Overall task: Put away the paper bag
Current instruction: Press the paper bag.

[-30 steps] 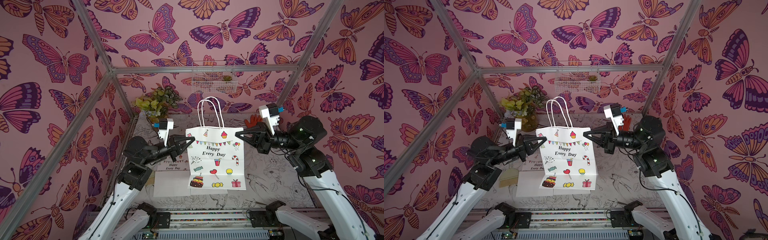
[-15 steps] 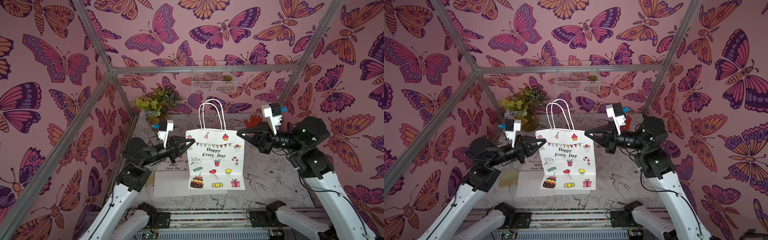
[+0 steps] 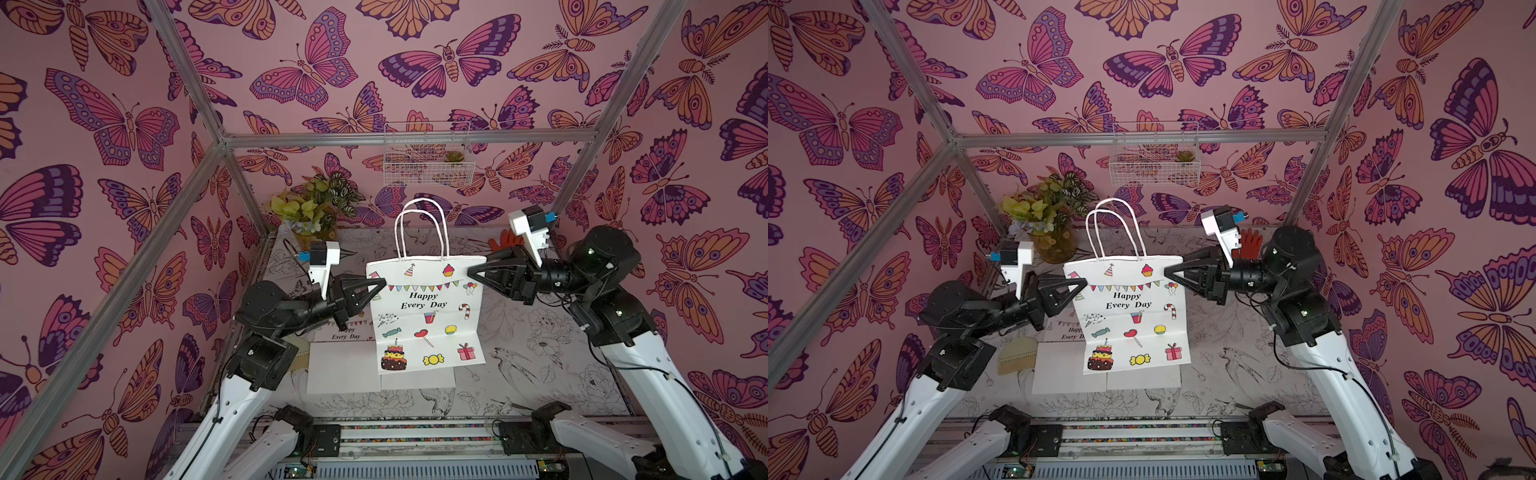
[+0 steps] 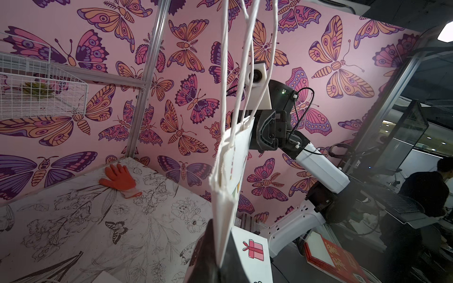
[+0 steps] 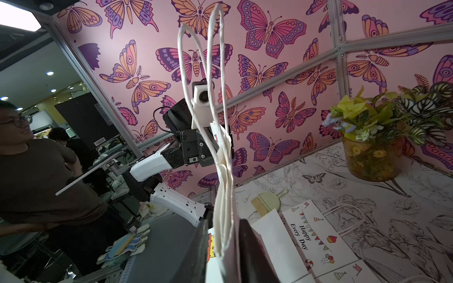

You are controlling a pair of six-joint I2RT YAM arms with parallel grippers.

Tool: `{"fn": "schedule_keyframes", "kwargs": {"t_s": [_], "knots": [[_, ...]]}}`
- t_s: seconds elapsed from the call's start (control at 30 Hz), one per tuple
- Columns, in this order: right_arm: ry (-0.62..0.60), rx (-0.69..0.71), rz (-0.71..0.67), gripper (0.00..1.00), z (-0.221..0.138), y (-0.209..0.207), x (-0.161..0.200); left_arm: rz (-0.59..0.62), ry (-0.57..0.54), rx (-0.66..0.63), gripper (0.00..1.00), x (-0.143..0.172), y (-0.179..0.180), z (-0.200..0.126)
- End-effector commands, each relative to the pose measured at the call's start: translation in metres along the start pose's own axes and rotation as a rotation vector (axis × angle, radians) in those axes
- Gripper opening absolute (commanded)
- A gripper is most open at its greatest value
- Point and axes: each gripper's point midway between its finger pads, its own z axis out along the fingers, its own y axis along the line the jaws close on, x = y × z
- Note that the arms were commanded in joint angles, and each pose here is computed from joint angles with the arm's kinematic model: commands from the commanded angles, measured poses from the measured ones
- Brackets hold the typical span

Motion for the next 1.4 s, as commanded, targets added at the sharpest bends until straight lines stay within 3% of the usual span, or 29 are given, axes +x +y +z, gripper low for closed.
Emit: {"fn": "schedule_keyframes", "kwargs": {"t_s": [0.0, 0.1, 0.2, 0.27, 0.43, 0.67, 0.8, 0.87, 1.13, 1.27, 1.37], "knots": [[0.015, -0.033, -0.032, 0.14, -0.004, 0.013, -0.002, 0.033, -0.049, -0.006, 0.0, -0.013, -0.005, -0.004], [0.023, -0.034, -0.032, 0.14, -0.004, 0.013, 0.0, 0.032, -0.053, -0.002, 0.0, -0.014, -0.006, -0.004], [0.035, -0.051, -0.028, 0.27, -0.003, 0.015, 0.003, 0.034, -0.058, -0.001, 0.0, -0.015, -0.008, -0.005], [0.048, -0.063, -0.026, 0.27, -0.004, 0.016, 0.006, 0.036, -0.06, -0.001, 0.0, -0.016, -0.008, -0.005], [0.071, -0.071, -0.022, 0.02, -0.004, 0.016, 0.012, 0.042, -0.067, -0.003, 0.0, -0.017, -0.01, -0.007], [0.055, -0.049, -0.033, 0.0, -0.004, 0.014, 0.008, 0.038, -0.013, 0.072, 0.0, -0.008, -0.019, -0.004], [0.023, -0.019, -0.052, 0.0, -0.006, 0.015, 0.0, 0.025, 0.065, 0.185, 0.31, 0.004, -0.034, -0.004], [0.002, -0.012, -0.055, 0.0, -0.008, 0.015, -0.004, 0.027, 0.076, 0.2, 0.38, 0.007, -0.036, -0.004], [-0.04, 0.02, -0.061, 0.0, -0.015, 0.013, -0.012, 0.032, 0.091, 0.206, 0.14, 0.013, -0.035, -0.005], [-0.035, 0.015, -0.056, 0.0, -0.016, 0.013, -0.011, 0.04, 0.086, 0.177, 0.1, 0.012, -0.032, -0.006], [-0.02, -0.003, -0.047, 0.0, -0.015, 0.014, -0.008, 0.047, 0.076, 0.163, 0.03, 0.01, -0.032, -0.007]]}}
